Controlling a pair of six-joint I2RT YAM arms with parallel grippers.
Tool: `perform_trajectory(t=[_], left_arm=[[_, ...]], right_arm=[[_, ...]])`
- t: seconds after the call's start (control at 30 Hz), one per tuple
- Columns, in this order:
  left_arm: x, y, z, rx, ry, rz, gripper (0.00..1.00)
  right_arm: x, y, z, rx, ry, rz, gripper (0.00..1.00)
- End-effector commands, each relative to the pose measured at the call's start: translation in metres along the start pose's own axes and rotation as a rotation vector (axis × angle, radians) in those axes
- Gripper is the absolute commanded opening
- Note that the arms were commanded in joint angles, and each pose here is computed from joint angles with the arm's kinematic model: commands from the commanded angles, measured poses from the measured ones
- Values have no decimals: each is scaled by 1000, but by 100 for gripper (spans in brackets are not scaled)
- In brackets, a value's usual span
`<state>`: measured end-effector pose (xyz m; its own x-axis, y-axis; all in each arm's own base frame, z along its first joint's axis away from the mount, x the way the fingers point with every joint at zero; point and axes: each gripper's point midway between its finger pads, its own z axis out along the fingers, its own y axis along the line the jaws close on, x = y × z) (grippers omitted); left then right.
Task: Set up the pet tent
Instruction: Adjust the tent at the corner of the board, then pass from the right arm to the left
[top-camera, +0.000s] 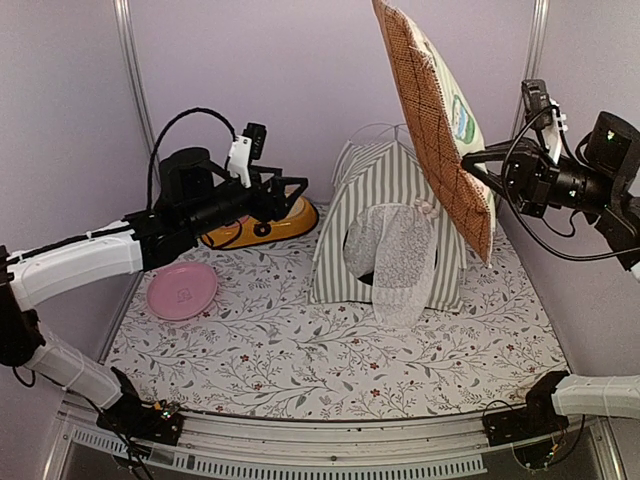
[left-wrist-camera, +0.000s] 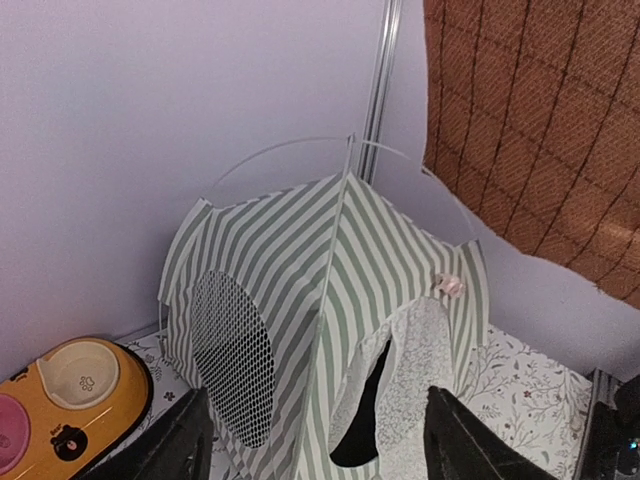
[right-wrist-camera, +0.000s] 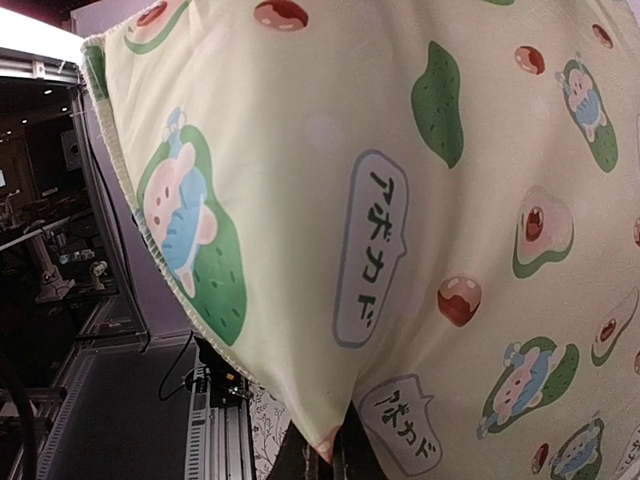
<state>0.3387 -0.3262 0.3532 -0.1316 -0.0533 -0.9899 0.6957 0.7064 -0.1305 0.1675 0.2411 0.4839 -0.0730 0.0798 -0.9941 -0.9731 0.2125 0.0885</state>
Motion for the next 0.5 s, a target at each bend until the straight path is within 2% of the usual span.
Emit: perform_trajectory(t=[0.0,0.17,0.3,0.47], left_arm=[[-35,1,-30,51,-108,-116,73],[-50,12,-64,94,-139,-295,75],[-45,23,-87,126,-139,-409,79],[-24,36,-111,150,-143,-549,85]], right_arm=[[17,10,18,-45,48,-19,0],[69,9,62,34,180,-43,0],[136,-5,95,121,329,-40,0],[202,-32,110,262,440,-42,0]])
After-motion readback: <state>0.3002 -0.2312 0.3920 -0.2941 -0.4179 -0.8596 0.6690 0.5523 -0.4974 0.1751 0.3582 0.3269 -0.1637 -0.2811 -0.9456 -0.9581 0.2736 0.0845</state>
